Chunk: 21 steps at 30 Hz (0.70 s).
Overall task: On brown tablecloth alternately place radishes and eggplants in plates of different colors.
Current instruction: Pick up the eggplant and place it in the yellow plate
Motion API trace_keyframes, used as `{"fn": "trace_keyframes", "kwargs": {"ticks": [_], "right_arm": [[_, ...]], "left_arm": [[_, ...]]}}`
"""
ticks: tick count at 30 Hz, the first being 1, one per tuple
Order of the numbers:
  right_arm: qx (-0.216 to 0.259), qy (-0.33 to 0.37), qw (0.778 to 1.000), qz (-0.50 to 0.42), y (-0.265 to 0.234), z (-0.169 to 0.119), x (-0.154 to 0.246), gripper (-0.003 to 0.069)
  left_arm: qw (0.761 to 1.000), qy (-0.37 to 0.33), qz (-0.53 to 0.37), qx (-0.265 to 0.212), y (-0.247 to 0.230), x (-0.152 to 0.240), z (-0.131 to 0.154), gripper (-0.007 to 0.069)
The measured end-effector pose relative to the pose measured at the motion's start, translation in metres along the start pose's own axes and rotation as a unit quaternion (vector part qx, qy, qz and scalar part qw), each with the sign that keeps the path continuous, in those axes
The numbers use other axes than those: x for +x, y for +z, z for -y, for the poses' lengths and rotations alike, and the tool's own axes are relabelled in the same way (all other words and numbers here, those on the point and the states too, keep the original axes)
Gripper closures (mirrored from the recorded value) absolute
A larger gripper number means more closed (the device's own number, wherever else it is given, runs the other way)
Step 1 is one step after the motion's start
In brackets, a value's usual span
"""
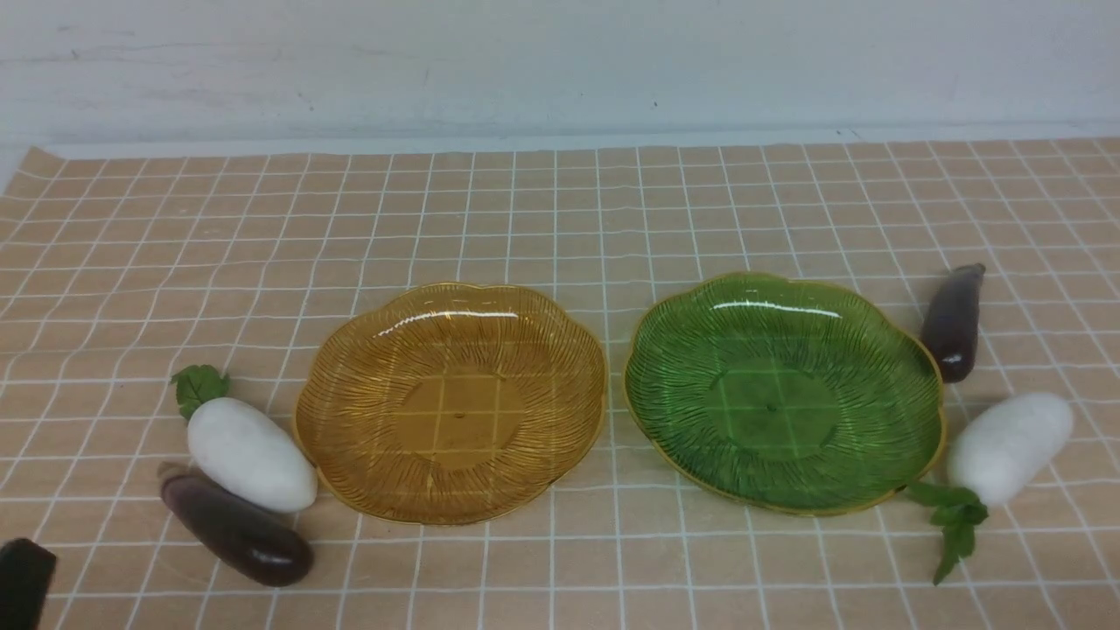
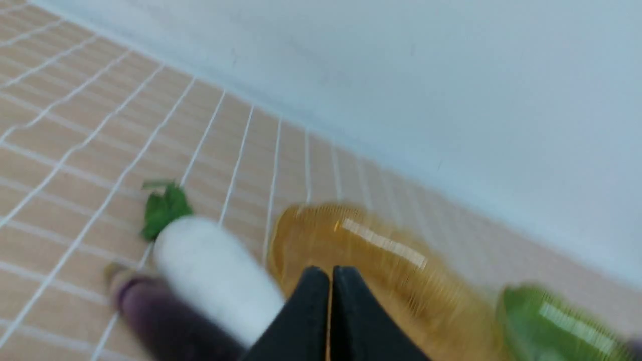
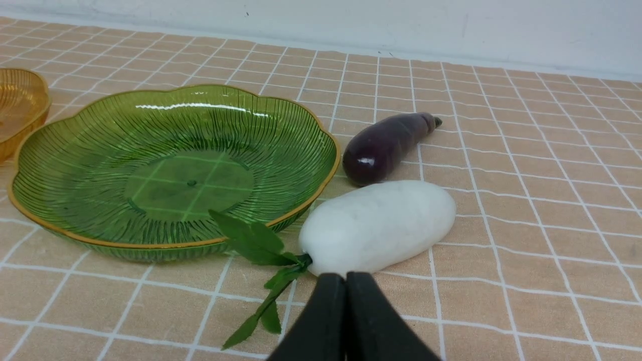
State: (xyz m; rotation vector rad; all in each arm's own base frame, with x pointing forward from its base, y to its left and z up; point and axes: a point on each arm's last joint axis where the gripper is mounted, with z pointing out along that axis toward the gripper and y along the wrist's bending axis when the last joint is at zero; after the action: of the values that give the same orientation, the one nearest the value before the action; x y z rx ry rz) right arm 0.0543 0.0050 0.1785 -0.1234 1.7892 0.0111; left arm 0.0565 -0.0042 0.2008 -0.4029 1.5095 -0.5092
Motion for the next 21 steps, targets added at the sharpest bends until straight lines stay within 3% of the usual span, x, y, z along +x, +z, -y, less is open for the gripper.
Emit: {"fn": "trace_keyframes", "kwargs": {"ticks": [5,9,12,15,18,21], "right_arm": [[-0.001,0.002,1.0,0.0,0.0,0.0,0.0,0.0674],[-0.014,0.068,0.997,0.019,0.0,-0.002,-0.003,0.0674],[-0.035,0.222,0.972,0.074,-0.001,-0.003,-0.014,0.0674],[-0.045,0.353,0.927,0.115,-0.003,0.0,-0.022,0.0674],[-0.051,0.442,0.886,0.131,-0.003,0.002,-0.025,0.0674],[-0.052,0.468,0.872,0.135,-0.004,0.003,-0.025,0.0674]], "left_arm": [[0.99,-0.024,0.139,0.014,-0.004,-0.026,0.003,0.0629],[0.989,-0.023,0.144,0.039,-0.008,-0.051,0.023,0.0629],[0.998,0.023,0.028,0.042,0.001,-0.074,0.053,0.0629],[0.989,0.055,-0.138,0.013,0.026,-0.074,0.065,0.0629],[0.953,0.081,-0.289,-0.032,0.056,-0.065,0.064,0.0629],[0.912,0.092,-0.393,-0.076,0.082,-0.05,0.053,0.0629]]}}
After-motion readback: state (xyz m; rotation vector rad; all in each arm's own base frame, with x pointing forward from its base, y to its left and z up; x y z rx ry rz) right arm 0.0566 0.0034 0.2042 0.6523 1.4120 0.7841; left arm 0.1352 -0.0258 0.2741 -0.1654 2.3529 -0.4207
